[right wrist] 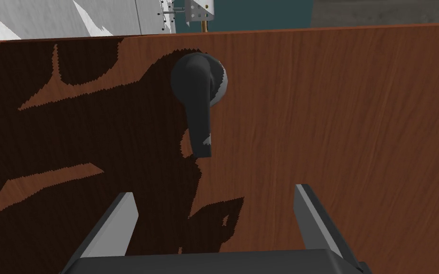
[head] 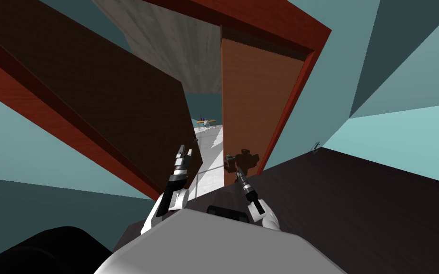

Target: Push the door open

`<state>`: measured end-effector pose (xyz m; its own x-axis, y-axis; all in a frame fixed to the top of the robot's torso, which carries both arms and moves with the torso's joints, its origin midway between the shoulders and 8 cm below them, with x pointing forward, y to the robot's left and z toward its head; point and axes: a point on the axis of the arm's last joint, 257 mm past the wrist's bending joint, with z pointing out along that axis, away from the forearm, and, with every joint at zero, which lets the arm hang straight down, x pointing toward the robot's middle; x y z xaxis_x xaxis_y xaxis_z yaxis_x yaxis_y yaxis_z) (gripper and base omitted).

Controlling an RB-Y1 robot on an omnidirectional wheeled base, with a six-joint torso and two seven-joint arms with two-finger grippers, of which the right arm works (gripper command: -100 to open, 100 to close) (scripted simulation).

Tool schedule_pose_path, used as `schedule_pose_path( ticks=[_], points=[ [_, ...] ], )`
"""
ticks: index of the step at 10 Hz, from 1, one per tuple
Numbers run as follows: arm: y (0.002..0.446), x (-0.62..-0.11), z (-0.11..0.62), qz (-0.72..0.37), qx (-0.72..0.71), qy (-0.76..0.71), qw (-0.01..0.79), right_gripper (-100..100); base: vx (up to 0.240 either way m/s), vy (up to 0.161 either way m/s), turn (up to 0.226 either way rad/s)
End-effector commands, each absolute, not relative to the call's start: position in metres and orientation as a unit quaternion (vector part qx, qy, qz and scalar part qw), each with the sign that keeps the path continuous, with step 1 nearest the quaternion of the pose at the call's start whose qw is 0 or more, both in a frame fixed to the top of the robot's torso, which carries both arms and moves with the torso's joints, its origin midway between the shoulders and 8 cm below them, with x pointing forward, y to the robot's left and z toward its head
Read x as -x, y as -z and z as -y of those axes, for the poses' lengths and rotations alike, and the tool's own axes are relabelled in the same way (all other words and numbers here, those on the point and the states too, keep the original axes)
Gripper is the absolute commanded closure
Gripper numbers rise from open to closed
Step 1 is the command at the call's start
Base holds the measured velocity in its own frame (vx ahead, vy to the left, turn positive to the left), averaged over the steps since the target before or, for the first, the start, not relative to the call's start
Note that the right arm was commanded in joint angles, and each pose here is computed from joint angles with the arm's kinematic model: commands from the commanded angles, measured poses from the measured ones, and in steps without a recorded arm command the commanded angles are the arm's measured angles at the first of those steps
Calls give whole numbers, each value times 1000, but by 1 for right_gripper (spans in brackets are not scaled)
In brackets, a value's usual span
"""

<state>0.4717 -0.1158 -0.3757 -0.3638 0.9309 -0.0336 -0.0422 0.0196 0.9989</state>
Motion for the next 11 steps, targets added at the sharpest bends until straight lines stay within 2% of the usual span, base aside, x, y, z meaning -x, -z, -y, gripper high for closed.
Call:
schedule_pose_path(
  ticks=[1, 6, 11],
  points=[
    [381, -470, 112, -584, -384, -588, 407, -100, 77, -58, 44],
    [390, -468, 103, -590, -388, -590, 392, -100, 63, -44, 31],
    [392, -470, 115, -592, -391, -581, 400, -100, 176, 68, 29]
  ],
)
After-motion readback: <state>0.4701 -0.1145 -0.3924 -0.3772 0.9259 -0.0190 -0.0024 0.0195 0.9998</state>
